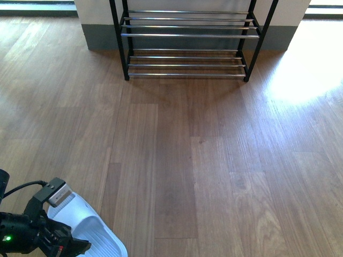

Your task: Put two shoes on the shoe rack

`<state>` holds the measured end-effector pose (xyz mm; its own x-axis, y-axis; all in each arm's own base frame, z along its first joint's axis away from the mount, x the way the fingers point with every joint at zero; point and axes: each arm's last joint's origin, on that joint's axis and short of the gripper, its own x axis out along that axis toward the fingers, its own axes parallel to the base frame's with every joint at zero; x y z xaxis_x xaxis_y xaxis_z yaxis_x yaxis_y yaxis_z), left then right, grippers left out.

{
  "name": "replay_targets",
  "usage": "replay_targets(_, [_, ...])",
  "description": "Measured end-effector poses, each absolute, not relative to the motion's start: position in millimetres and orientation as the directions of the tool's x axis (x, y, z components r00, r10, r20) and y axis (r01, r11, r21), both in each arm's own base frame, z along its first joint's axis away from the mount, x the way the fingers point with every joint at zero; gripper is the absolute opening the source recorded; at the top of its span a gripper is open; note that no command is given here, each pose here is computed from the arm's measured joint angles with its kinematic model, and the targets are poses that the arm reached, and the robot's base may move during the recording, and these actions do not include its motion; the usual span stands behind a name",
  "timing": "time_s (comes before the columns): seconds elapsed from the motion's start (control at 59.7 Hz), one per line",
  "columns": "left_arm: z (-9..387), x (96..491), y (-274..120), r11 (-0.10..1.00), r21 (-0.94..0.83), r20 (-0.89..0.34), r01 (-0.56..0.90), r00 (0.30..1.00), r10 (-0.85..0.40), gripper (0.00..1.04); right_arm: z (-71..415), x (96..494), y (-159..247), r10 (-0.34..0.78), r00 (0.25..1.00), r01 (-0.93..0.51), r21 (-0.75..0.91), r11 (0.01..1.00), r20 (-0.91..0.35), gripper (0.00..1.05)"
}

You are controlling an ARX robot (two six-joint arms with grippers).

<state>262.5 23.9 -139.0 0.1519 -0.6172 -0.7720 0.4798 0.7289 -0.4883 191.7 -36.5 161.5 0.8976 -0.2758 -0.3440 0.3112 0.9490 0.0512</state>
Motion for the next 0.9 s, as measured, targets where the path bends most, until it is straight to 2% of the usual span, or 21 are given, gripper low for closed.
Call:
replay_targets(0.1, [-139.2, 264.3, 24.7, 0.74, -0.456, -0.78, 0.495, 0.18, -0.6, 0.95, 161.5, 191.7, -36.5, -0.276, 0.898, 0.311, 0.051, 0.949, -0.344, 0.01])
replay_targets(0.151, [-139.5, 266.0, 25.9, 0.77, -0.392, -0.806, 0.502, 0.216, -0.551, 0.95, 161.5, 191.7, -36.5, -0.276, 0.898, 0.311, 0.051, 0.949, -0.344, 0.01])
replay_targets(0.285, [-139.1, 268.2, 28.2, 0.876, -0.231, -0.872, 0.423, 0.31, -0.379, 0.95, 161.5, 191.7, -36.5, -0.276, 0.898, 0.311, 0.051, 0.949, -0.344, 0.01])
replay_targets(0.435, [-139.6, 267.2, 27.6, 0.926, -0.182, -0.889, 0.33, 0.346, -0.298, 0.95, 161.5, 191.7, -36.5, -0.276, 0.898, 0.311, 0.051, 0.949, -0.344, 0.01])
replay_targets(0.586, [-140.6, 265.0, 27.1, 0.949, -0.139, -0.914, 0.283, 0.332, -0.233, 0.95, 161.5, 191.7, -36.5, -0.276, 0.898, 0.311, 0.051, 0.949, -0.344, 0.01])
replay_targets(0.904, [-142.2, 260.9, 26.3, 0.954, -0.121, -0.937, 0.275, 0.286, -0.202, 0.95, 161.5, 191.7, -36.5, -0.276, 0.898, 0.311, 0.051, 0.949, -0.344, 0.01])
